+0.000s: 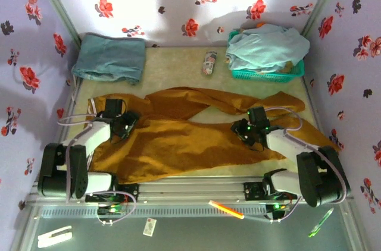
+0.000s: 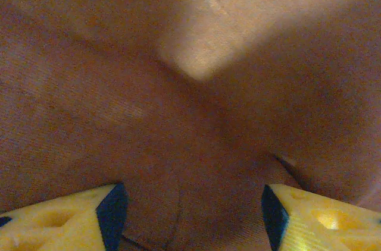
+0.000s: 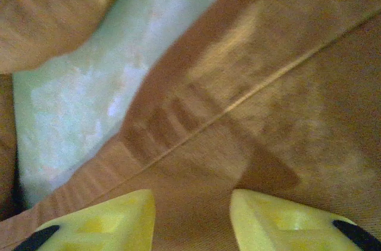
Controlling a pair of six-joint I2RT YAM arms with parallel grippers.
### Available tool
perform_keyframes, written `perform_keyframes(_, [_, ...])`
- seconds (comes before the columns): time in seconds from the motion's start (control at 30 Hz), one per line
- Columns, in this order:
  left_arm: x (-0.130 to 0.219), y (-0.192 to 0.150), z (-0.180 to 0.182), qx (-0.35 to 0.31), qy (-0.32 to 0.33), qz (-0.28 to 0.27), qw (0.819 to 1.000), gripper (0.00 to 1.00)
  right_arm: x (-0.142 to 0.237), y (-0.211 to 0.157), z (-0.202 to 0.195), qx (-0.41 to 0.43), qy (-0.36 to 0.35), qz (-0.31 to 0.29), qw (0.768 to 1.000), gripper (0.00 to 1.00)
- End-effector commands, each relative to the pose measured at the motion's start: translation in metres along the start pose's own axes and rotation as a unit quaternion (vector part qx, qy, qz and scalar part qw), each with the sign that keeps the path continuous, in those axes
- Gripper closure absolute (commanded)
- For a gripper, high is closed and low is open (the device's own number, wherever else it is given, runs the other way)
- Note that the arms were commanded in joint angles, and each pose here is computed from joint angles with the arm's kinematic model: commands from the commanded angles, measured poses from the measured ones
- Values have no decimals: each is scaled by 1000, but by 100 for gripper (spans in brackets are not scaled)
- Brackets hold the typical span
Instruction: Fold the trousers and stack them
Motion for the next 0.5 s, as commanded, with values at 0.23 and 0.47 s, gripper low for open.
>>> perform_keyframes(0.23, [27,47,-58,-54,17,-76,996,23,14,42,-23,-44,-108,-38,992,45])
perform_keyframes(0.47, [36,18,-75,-59,-31,-50,997,21,48,44,33,-6,-53,-55,997,44])
Point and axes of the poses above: each hand's point on the last joint's axis, 136 mm out from that joint toward the fingers, its own x axis back along the fingers, its own z axis along the line the jaws close on, y = z × x, the point moved 2 cm from there along x, back along the fingers, and after that the axes turned 12 degrees about -x, right-handed, at the moved point
